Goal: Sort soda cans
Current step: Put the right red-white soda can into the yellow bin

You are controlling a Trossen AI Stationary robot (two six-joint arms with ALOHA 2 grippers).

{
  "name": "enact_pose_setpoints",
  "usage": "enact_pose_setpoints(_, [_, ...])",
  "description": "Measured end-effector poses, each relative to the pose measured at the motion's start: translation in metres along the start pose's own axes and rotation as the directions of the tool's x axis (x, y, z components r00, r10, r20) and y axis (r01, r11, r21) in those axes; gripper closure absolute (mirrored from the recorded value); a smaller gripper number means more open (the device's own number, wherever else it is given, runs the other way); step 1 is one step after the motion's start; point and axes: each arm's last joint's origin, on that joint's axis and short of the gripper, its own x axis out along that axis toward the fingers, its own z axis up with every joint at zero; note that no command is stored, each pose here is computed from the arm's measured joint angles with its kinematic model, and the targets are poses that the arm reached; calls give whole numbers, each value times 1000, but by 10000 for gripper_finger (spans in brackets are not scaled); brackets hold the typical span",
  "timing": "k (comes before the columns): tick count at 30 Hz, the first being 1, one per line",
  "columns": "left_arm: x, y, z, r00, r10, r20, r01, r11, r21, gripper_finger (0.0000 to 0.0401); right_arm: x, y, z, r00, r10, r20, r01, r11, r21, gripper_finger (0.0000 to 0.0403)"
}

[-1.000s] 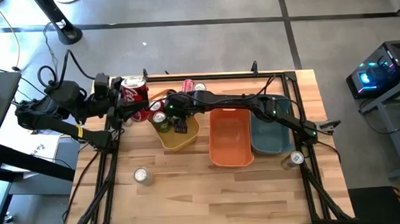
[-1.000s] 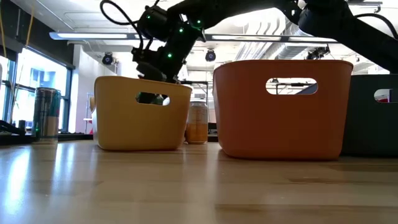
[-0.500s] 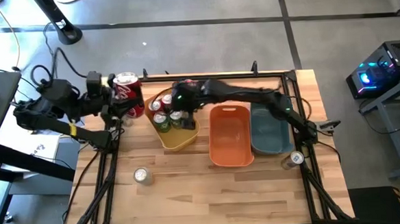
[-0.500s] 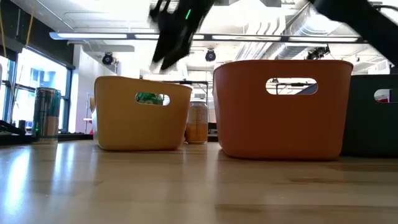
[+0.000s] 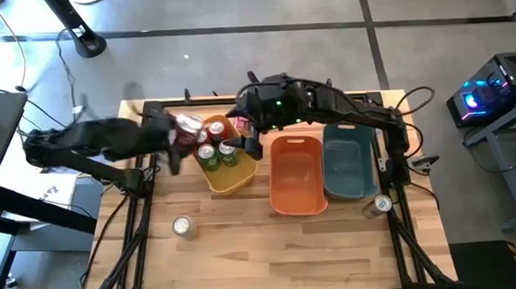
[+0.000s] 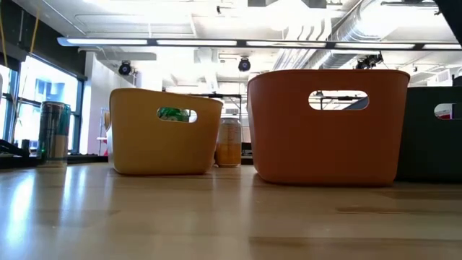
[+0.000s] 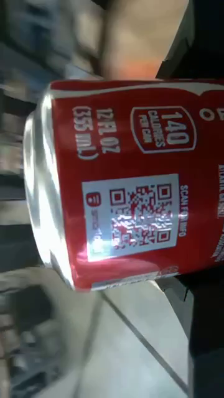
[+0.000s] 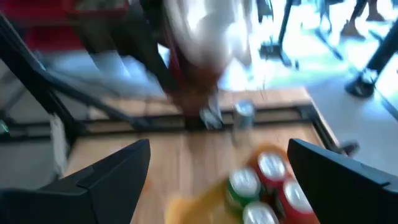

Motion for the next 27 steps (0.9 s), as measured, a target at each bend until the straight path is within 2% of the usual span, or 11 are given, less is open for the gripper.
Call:
enact_pose_setpoints(5, [43,-16,-14,978,0,-207,34,986,162,114,-14,6,4,1000,8,7,-8,1000,6,29])
enact_pose_setpoints(11, [81,-28,-11,959,50,-280,38,953,300,114,-7,14,-5,994,-93,-58,90,995,-51,29])
enact_pose_setpoints(17, [93,-34,-4,964,71,-257,38,918,395,114,-2,14,-12,986,-122,-112,116,992,-52,29])
enact_pose_setpoints(23, [94,-37,4,982,50,-182,27,917,398,114,12,15,-20,982,-116,-152,108,992,-60,29])
enact_pose_setpoints(27, [94,-37,3,981,50,-185,31,913,407,114,20,15,-22,984,-101,-149,93,994,-60,29])
